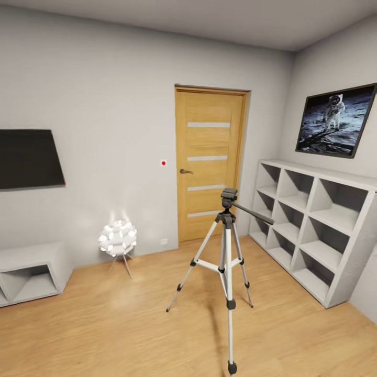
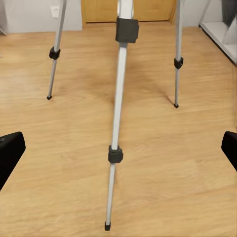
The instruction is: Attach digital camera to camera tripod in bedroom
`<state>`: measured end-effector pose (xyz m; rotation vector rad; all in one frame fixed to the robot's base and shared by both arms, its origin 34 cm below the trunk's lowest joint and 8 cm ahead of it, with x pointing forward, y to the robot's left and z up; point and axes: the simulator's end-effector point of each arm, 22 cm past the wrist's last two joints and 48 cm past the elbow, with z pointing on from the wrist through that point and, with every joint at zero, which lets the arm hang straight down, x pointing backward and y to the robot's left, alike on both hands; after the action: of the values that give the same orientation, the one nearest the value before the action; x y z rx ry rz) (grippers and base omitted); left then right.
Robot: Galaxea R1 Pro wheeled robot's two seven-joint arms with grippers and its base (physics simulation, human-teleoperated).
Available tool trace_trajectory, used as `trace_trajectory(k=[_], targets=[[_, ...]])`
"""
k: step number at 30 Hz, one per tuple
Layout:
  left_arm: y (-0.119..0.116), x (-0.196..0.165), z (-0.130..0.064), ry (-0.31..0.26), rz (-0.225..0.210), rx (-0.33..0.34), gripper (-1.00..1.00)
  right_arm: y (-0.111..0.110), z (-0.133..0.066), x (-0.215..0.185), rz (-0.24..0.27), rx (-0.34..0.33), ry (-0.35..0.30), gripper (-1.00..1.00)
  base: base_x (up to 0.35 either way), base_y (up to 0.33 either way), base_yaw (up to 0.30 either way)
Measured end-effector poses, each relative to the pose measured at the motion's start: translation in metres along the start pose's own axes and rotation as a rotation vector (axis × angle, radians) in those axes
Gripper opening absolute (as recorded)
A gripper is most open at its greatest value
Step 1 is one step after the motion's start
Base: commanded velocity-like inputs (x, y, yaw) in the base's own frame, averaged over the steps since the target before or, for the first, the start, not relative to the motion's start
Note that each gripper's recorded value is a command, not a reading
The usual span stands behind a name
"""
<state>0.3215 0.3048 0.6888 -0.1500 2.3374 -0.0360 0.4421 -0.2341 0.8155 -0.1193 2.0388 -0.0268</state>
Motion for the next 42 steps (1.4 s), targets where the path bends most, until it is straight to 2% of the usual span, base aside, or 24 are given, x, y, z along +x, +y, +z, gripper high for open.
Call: trace_trajectory(k=[12,23,42], targets=[[0.0,-0.001,0.0,-0.003,0.0,0.0,-1.0,0.001,0.0,-0.001,0.001,-0.001,-0.002,1.0,0.25,0.228,-0.252],[0.0,0.004,-0.001,0.01,0.0,-0.001,-1.0,0.012,0.0,0.002,0.02,-0.008,0.01,1.0,0.215,0.251,-0.207],[0.001,0.008,-0.002,0.021,0.0,-0.003,-1.0,0.012,0.0,0.007,0.021,-0.009,0.023,1.0,0.01,0.29,-0.27]])
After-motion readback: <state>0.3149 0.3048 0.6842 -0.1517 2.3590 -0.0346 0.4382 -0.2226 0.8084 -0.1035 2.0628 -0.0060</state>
